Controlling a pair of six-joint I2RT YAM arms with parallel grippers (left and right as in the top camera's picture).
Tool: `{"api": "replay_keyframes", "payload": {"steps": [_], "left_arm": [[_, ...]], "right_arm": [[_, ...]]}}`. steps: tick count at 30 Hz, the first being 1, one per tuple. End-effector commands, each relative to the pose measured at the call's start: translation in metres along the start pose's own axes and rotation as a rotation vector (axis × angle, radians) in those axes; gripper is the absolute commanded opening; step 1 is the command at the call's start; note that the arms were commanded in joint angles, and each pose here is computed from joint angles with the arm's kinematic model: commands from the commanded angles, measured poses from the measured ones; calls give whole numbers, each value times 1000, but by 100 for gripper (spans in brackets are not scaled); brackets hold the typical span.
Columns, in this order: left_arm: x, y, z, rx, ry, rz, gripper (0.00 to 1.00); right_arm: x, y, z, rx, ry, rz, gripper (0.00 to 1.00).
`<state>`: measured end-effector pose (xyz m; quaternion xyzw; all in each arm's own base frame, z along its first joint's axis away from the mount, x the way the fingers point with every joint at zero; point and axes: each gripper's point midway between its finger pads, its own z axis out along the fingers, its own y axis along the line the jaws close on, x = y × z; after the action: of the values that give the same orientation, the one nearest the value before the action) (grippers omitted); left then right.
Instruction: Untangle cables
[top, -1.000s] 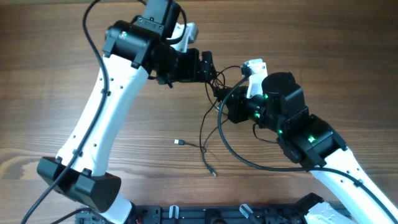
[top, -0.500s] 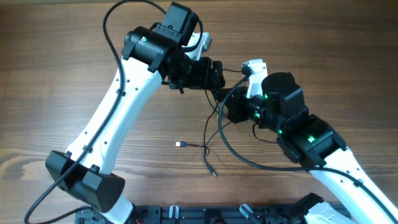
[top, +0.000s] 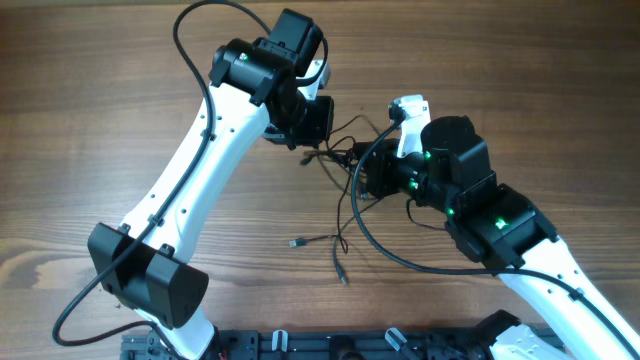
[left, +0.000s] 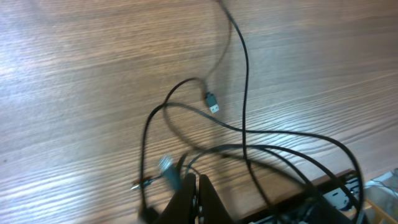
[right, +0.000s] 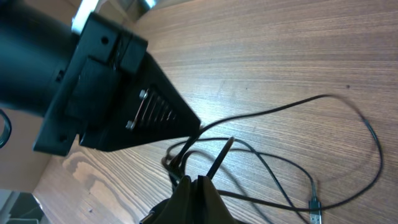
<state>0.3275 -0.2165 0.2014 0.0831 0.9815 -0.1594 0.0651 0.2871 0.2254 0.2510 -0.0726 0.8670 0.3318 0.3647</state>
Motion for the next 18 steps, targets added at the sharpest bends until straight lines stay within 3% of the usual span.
{"api": "replay_keyframes", "payload": {"steps": [1,5,8,11,12,14,15,16,17,18], "left_arm": [[6,23,2,-106,24,-18,4],[14,54,-5,-189,63,-78,4],[9,57,-8,-120,61,-131,4],[3,13,-9,141,66,-61,20],[3,3,-10,198,69,-25,34],[5,1,-11,212,66,75,50],[8,1,-11,213,69,166,65],[11,3,-11,210,74,234,84],[14,8,-10,188,82,311,100],[15,14,-9,155,84,341,100]], "right_arm": [[-14,6,-8,-1,-49,-5,4],[-13,3,-8,10,-46,-4,4],[-10,0,-8,25,-34,-4,5],[-11,-3,-8,45,-42,-3,5],[-12,-5,-8,57,-48,-3,5],[-14,-9,-8,79,-59,-8,6],[-15,-12,-8,93,-65,-24,16],[-17,-15,-9,111,-76,-26,47],[-18,-18,-9,130,-84,-23,100],[-19,-22,-10,151,-89,-22,99]]}}
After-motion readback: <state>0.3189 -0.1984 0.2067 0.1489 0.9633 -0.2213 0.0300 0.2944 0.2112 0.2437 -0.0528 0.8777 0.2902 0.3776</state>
